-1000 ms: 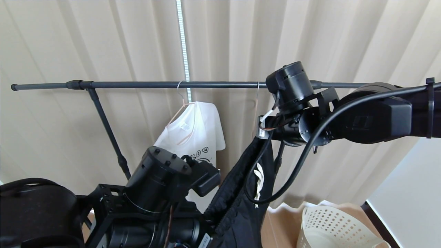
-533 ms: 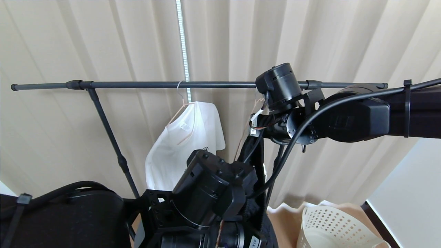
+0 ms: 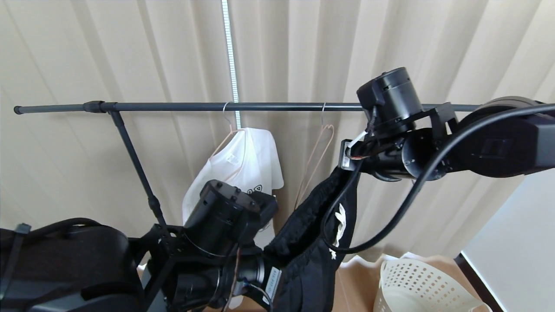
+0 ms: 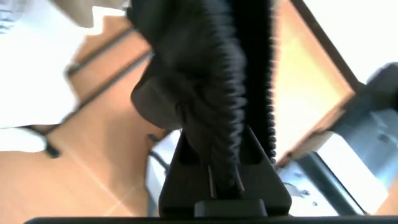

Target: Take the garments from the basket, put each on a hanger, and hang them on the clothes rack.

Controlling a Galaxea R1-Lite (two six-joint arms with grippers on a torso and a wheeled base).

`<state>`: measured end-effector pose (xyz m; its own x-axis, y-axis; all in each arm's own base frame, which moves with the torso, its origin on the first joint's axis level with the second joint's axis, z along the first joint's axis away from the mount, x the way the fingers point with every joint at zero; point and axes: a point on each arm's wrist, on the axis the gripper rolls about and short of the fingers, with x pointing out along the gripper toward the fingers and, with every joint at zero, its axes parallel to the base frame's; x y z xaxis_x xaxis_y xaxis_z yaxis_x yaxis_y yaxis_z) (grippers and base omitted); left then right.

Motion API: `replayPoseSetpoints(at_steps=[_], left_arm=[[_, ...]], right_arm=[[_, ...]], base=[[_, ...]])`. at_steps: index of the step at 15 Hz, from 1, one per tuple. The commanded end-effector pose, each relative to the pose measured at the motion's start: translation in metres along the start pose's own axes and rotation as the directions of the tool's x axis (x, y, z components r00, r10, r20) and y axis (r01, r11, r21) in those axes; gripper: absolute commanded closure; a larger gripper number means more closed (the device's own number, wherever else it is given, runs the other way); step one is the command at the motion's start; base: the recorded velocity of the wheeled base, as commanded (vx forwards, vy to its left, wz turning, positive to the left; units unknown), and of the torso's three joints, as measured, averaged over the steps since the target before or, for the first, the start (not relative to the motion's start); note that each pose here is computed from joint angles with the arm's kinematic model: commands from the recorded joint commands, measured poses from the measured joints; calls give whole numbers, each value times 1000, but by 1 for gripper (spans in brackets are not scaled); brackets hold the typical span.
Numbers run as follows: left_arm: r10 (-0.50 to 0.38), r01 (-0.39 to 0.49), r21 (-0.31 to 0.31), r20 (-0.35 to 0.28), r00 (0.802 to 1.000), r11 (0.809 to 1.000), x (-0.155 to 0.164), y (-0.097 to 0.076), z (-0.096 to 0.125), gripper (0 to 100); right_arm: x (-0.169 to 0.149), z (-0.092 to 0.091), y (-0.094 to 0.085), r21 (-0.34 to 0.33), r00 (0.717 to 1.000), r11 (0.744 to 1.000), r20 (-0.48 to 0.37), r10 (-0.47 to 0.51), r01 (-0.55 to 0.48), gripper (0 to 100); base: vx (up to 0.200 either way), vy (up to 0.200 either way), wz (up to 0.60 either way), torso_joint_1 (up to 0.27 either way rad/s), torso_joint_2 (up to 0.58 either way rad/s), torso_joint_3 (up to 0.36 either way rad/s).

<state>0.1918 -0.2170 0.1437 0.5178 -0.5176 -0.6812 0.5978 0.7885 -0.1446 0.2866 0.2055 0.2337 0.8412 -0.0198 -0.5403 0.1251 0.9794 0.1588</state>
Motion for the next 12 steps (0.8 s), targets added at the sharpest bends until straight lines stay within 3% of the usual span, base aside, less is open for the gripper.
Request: replayPoseSetpoints(at_steps=[1,4,5,9,10,11,12], left_arm=[[80,-79,-30,47,996,996,-6,24,11,100],[138,-131,-72,114,984,989,3,45,42,100],[154,-141,-93,152,976,986,12,52,61,100],[166,-149,-91,229,959,985,31,43,96,100],[160,-142,-89,245,956,986,32,41,101,100],[158,-138,-90,259,953,986,31,40,105,100],[155,-134,-92,284,946,987,31,39,113,100]], right_arm=[[-31,7,-26,1,999,1000,32,1,-1,100],[-40,-7,-42,-76,1000,997,0,-23,23,100],[-37,-19,-47,-139,998,989,-36,-50,44,100],[-31,-46,-50,-276,990,960,-116,-86,51,100],[-30,-49,-51,-303,988,952,-124,-94,52,0],[-29,-53,-53,-326,985,944,-136,-102,52,0],[-28,-63,-60,-406,979,913,-164,-122,46,0]], base=[[0,0,0,0,0,0],[0,0,0,0,0,0],[0,0,0,0,0,0],[0,0,0,0,0,0],[0,0,0,0,0,0],[0,0,0,0,0,0],[0,0,0,0,0,0]])
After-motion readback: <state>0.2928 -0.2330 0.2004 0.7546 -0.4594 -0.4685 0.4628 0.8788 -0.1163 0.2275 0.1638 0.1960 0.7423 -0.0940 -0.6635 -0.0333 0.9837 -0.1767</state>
